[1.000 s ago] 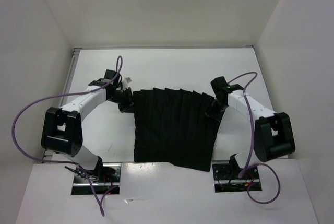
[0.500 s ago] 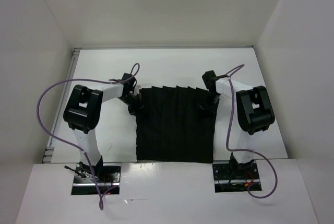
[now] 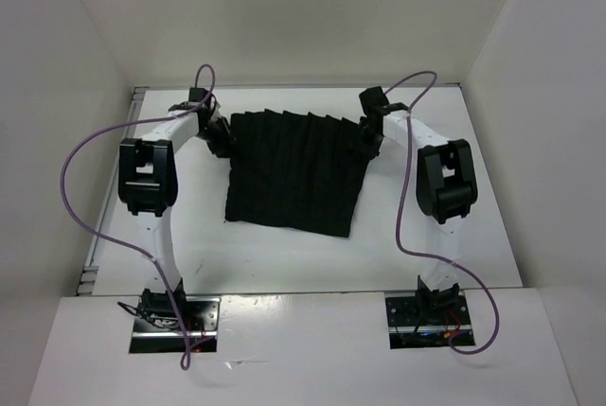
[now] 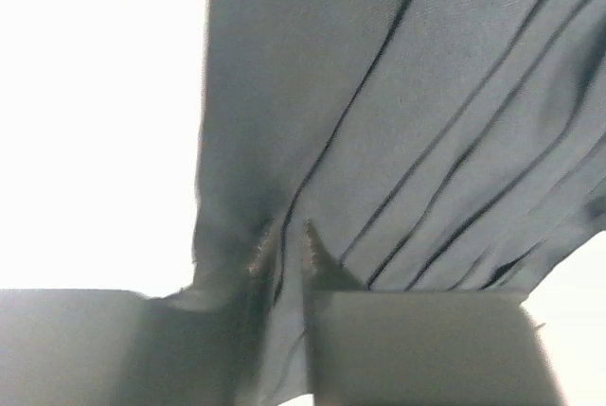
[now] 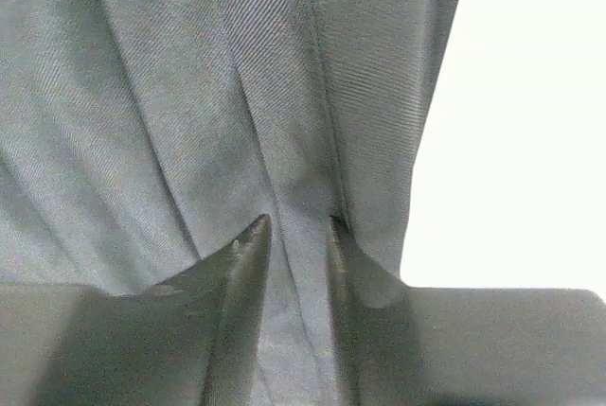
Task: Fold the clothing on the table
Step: Flatten the skirt out, then fold the skirt
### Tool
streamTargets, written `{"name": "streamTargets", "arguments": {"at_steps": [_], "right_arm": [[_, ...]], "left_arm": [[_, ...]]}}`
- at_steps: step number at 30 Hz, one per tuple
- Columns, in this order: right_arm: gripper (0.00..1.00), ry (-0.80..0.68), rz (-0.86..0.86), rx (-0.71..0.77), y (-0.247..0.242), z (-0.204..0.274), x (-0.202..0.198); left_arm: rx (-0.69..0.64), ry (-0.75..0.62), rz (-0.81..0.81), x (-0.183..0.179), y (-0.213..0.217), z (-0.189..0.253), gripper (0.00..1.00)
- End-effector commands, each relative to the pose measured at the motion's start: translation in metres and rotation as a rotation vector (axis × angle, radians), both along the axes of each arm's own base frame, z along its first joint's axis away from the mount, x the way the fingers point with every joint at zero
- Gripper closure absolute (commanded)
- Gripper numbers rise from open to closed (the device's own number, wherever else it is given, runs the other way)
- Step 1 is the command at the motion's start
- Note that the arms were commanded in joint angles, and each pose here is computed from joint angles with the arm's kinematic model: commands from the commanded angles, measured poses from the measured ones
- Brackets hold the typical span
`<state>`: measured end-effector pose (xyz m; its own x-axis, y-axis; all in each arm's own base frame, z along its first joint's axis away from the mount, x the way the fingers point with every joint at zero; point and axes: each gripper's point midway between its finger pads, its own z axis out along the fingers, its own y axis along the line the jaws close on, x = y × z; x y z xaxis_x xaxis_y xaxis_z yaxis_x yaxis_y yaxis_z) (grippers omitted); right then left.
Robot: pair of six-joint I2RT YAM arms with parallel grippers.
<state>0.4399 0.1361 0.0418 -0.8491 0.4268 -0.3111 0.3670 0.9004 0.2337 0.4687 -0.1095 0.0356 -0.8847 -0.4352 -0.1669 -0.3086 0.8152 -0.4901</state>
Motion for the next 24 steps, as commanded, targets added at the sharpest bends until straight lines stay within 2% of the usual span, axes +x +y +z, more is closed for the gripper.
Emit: {"name": "streamTargets", "arguments": {"at_steps": [1, 2, 3, 5, 7, 8, 10, 11, 12, 14, 17, 19, 24], "right_arm": [[0.59, -0.212, 0.042, 0.019, -0.001, 0.069, 0.024], [0.51, -0.252, 0.049, 0.04, -0.001, 0.09, 0.014], [0.48, -0.266, 0.053, 0.051, -0.001, 0.099, 0.007], [0.47, -0.288, 0.072, 0.087, 0.001, 0.12, -0.012], [0.45, -0.207, 0.051, 0.107, -0.001, 0.101, -0.041], [0.45, -0.154, 0.066, 0.128, 0.0, 0.089, -0.063], [0.44, -0.076, 0.052, 0.156, 0.002, 0.071, -0.084], [0.44, -0.018, 0.062, 0.154, 0.002, 0.056, -0.103], [0.44, 0.001, 0.067, 0.165, 0.006, 0.052, -0.112], [0.44, 0.067, 0.066, 0.163, 0.006, 0.036, -0.134], [0.44, 0.072, 0.064, 0.167, 0.005, 0.038, -0.149], [0.42, 0.08, 0.059, 0.156, 0.002, 0.038, -0.155], [0.41, 0.126, 0.047, 0.147, -0.002, 0.028, -0.17]], "left_arm": [[0.022, -0.131, -0.009, 0.003, 0.008, 0.056, 0.58], [0.021, -0.156, -0.009, -0.002, 0.008, 0.067, 0.42], [0.02, -0.172, -0.009, -0.01, 0.008, 0.075, 0.21], [0.03, -0.171, 0.018, -0.038, 0.012, 0.084, 0.16], [0.044, -0.179, 0.041, -0.061, 0.017, 0.092, 0.19], [0.06, -0.119, 0.058, -0.082, 0.02, 0.073, 0.25], [0.092, -0.085, 0.074, -0.102, 0.024, 0.064, 0.42], [0.116, -0.042, 0.081, -0.113, 0.028, 0.052, 0.57], [0.157, 0.018, 0.082, -0.13, 0.032, 0.037, 0.6], [0.194, 0.072, 0.078, -0.146, 0.035, 0.025, 0.6], [0.248, 0.127, 0.091, -0.165, 0.041, 0.009, 0.6], [0.265, 0.137, 0.106, -0.17, 0.045, 0.006, 0.53], [0.285, 0.19, 0.093, -0.18, 0.045, -0.01, 0.42]]}}
